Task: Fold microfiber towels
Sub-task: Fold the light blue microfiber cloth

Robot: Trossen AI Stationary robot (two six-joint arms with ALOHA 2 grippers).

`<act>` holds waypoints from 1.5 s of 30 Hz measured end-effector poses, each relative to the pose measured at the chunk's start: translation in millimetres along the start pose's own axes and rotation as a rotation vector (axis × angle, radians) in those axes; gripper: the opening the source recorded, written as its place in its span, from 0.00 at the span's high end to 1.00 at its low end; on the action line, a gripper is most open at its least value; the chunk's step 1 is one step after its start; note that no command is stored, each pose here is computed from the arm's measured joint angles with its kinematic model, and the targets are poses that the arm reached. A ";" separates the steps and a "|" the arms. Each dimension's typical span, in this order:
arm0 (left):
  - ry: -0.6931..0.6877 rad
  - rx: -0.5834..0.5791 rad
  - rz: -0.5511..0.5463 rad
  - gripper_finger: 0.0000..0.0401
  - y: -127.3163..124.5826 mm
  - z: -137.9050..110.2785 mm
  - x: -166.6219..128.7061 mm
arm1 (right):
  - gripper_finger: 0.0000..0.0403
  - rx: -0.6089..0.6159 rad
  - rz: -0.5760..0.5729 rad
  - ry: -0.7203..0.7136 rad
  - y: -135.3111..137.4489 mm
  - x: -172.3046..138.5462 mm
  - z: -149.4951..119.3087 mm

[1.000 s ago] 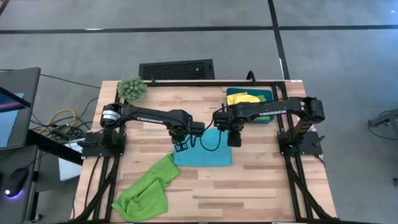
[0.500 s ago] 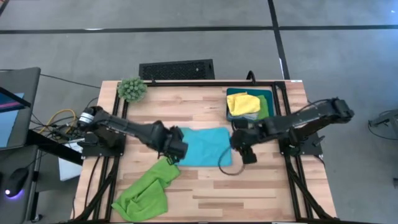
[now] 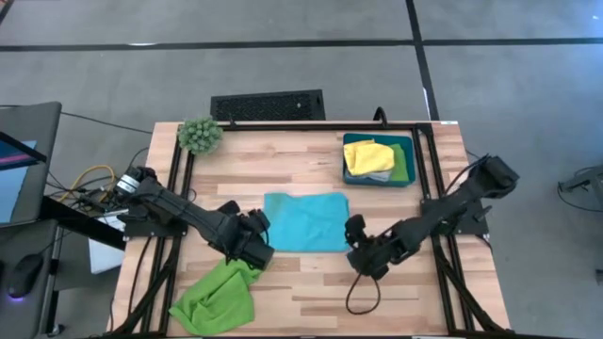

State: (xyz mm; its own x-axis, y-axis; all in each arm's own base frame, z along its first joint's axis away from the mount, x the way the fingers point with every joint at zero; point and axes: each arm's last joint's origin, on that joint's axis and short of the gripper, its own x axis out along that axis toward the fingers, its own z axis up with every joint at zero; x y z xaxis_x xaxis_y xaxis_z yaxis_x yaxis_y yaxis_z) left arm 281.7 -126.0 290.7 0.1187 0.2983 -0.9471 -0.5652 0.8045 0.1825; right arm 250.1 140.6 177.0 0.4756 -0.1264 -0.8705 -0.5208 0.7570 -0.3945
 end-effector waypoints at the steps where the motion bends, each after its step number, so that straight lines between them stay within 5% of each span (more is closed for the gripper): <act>1: 0.001 0.001 0.001 0.62 0.1 -0.4 -0.2 | 0.47 -0.006 0.003 0.016 2.3 6.3 -0.3; 10: -0.013 0.012 0.017 0.62 0.4 -1.5 -0.7 | 0.47 -0.046 0.007 0.114 19.7 51.5 -0.3; 17: -0.019 0.010 0.020 0.62 0.4 -1.1 -0.6 | 0.49 -0.040 -0.116 0.157 19.8 57.6 -2.0; 30: -0.021 -0.003 0.016 0.62 0.1 -1.0 -0.6 | 0.55 -0.031 -0.160 0.202 11.1 60.3 -7.6; 42: -0.017 -0.021 0.013 0.62 0.0 -1.1 -0.6 | 0.96 0.030 -0.070 0.215 -4.8 67.0 -13.0; 45: -0.019 -0.024 0.009 0.62 -0.3 -0.8 -0.7 | 0.97 -0.020 -0.051 0.219 -5.5 66.6 -12.5</act>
State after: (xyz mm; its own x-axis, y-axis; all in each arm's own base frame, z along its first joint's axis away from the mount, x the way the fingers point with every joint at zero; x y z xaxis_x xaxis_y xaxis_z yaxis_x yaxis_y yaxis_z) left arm 281.1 -126.9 291.1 0.1284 0.3154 -0.9402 -0.5858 0.7892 0.1847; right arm 275.8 120.0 117.5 0.3373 -0.3021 -0.8916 -0.5148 0.7338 -0.4433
